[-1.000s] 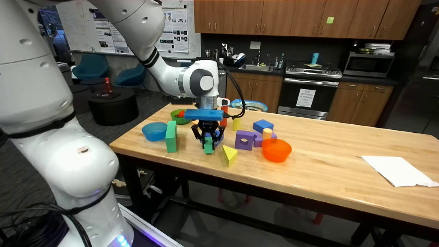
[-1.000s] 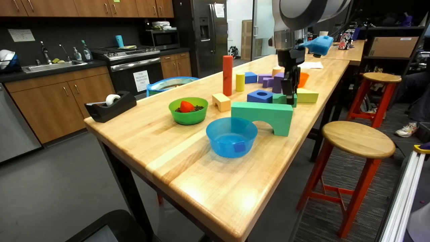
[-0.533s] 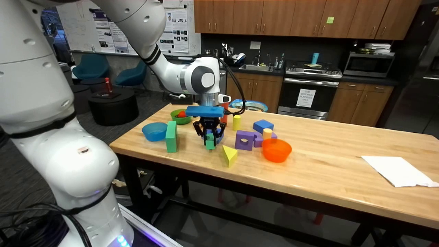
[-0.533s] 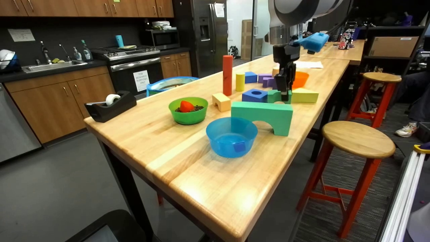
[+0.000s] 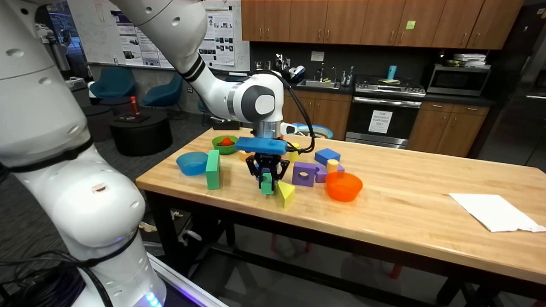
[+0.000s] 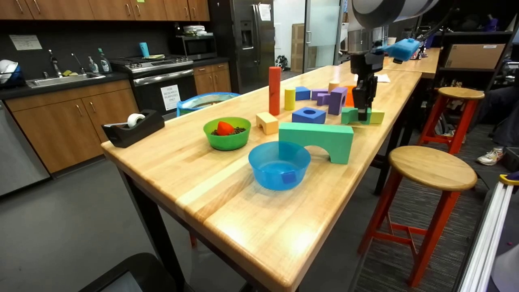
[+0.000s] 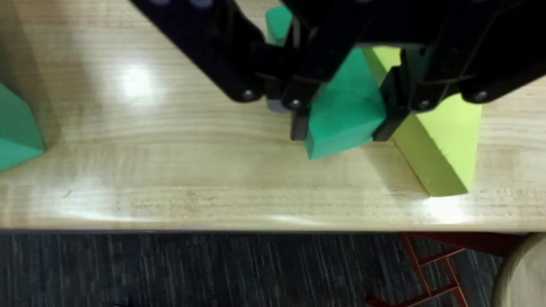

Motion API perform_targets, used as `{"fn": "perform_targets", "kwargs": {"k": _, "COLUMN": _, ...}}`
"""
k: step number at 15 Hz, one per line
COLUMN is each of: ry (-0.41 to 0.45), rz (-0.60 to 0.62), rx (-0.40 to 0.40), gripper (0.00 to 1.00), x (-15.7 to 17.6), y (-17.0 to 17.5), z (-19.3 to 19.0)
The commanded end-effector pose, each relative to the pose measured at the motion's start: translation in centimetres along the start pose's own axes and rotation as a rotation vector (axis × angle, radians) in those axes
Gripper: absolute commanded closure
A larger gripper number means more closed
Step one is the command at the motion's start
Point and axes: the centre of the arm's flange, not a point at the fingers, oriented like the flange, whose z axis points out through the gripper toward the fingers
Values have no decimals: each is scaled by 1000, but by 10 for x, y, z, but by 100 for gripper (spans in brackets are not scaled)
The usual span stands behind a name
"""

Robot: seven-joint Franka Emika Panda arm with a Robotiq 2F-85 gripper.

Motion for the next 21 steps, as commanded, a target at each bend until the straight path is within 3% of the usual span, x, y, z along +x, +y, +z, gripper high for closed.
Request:
{"fn": "perform_targets", "kwargs": {"k": 1, "ry": -11, "rz": -9, "rx": 9, "gripper": 47, "x": -19, "y": 10, "z": -3}}
{"fn": "perform_targets", "kwargs": {"k": 2, "ry": -17, "rz": -14, "rx": 7, "gripper": 33, "x": -19, "y": 11, "z": -2}}
{"fn": "perform_targets", "kwargs": {"k": 7, "ry": -10, "rz": -18, "rx": 10, "gripper": 3, "x": -18, "y": 7, "z": -8}}
{"fn": "perform_targets", "kwargs": {"k": 14, "ry": 91, "rz": -125, "rx": -19, "gripper": 0, "x": -10, "y": -16, "z": -43}}
{"fn": "perform_targets", "kwargs": {"k": 21, "ry": 216, "rz": -158, "rx": -45, "gripper": 0, "x": 16, "y": -24, "z": -68}}
